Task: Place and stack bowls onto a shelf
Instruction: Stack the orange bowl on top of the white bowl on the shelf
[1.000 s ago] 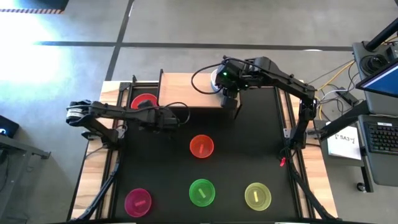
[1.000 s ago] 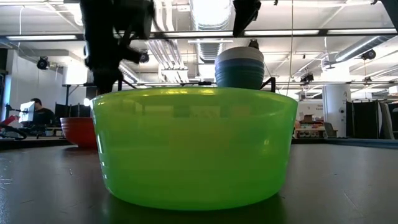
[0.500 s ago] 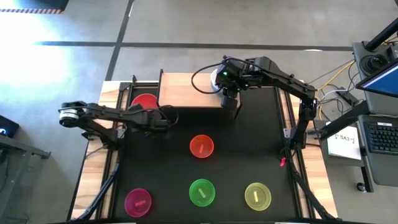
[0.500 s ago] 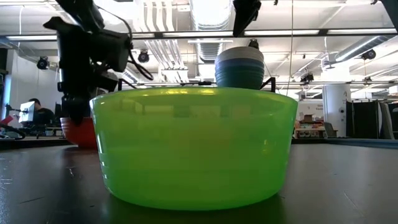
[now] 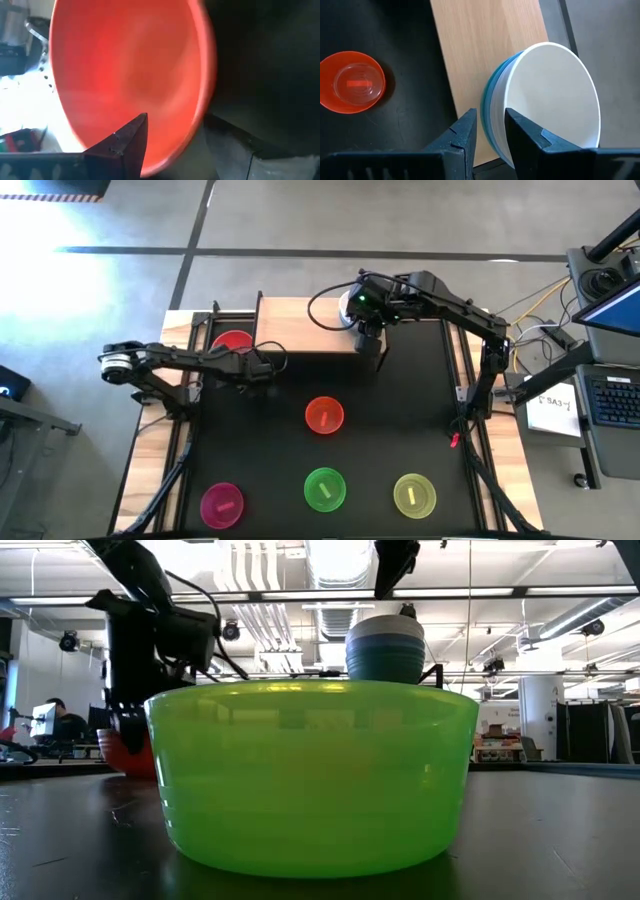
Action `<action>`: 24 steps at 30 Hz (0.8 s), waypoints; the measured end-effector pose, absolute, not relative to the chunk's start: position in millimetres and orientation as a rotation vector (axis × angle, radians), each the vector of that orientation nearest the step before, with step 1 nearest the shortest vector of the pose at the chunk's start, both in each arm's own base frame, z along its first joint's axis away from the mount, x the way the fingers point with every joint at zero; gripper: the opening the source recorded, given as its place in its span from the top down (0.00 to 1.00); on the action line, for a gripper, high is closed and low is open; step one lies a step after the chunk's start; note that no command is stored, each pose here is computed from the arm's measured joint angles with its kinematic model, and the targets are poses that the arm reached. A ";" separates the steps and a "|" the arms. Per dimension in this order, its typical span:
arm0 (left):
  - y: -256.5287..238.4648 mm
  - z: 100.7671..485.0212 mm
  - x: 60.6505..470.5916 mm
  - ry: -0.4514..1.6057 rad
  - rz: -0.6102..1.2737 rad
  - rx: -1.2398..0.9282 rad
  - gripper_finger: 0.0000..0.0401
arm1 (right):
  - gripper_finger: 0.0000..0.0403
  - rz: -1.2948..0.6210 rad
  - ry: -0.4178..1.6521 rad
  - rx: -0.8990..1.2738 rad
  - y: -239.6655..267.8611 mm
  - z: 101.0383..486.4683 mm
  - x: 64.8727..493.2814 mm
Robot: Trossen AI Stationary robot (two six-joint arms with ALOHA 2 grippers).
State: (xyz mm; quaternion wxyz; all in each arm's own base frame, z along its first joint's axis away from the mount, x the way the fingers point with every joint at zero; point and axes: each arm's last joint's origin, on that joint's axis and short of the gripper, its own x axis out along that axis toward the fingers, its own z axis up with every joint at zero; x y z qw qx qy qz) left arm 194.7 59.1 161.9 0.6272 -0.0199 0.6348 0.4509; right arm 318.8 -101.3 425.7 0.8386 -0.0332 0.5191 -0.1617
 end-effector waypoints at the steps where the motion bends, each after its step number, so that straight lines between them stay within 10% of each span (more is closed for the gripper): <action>1: 60.3 161.0 196.7 1.438 1.035 -0.053 0.56 | 0.77 -0.342 1.098 -0.070 -101.3 425.7 318.9; 16: 67.2 149.8 203.5 1.423 1.056 -0.115 0.96 | 0.77 -0.342 1.098 -0.070 -101.3 425.7 318.9; 24: 65.8 158.3 200.7 1.390 1.038 -0.156 1.00 | 0.77 -0.340 1.099 -0.074 -101.3 425.7 318.8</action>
